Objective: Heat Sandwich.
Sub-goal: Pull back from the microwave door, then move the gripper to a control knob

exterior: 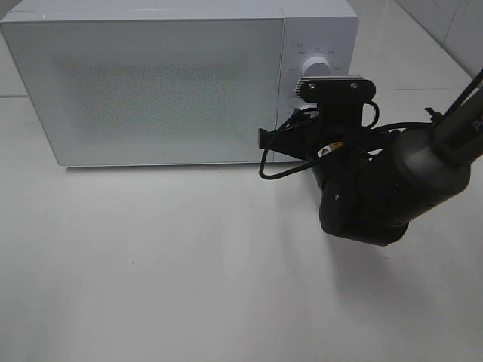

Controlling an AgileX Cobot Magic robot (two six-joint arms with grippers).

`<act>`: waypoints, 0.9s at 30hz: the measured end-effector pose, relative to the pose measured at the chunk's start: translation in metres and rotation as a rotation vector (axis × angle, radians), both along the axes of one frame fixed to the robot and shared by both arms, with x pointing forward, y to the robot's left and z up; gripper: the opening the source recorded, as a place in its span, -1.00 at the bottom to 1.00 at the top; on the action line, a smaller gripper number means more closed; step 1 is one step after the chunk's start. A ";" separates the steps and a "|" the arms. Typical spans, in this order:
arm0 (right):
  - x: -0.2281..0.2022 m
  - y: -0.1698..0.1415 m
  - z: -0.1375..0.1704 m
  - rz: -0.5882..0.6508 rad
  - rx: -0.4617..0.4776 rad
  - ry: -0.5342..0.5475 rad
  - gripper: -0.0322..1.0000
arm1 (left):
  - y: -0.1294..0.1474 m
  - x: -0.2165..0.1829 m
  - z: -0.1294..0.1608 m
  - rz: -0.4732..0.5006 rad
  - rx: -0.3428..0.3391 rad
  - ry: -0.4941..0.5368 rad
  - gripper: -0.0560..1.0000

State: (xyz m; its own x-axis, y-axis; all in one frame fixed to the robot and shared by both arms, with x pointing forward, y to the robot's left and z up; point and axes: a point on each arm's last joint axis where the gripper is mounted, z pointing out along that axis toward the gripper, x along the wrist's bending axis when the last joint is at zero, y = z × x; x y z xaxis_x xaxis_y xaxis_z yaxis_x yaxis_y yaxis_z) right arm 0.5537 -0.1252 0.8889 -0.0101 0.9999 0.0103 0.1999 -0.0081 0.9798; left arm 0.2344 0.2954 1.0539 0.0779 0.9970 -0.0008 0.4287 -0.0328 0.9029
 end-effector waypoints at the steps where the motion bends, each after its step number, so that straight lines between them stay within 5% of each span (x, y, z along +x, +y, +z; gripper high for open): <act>1: 0.000 0.000 0.000 0.000 0.000 0.000 -0.12 | 0.000 0.000 0.000 0.000 0.000 0.000 0.98; 11: 0.000 0.000 0.000 -0.016 0.073 0.001 -0.12 | 0.000 0.000 0.000 0.000 0.000 0.000 0.98; 27: 0.001 -0.001 0.000 -0.113 0.531 0.005 -0.12 | 0.000 0.000 0.000 0.000 0.000 0.000 0.98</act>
State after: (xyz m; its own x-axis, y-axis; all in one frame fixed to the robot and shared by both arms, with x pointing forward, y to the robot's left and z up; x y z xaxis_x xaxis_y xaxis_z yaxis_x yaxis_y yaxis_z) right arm 0.5543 -0.1263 0.8889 0.0984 0.8522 0.5139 0.1735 -0.5232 0.8344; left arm 0.2344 0.2954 1.0539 0.0779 0.9970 -0.0008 0.4287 -0.0328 0.9029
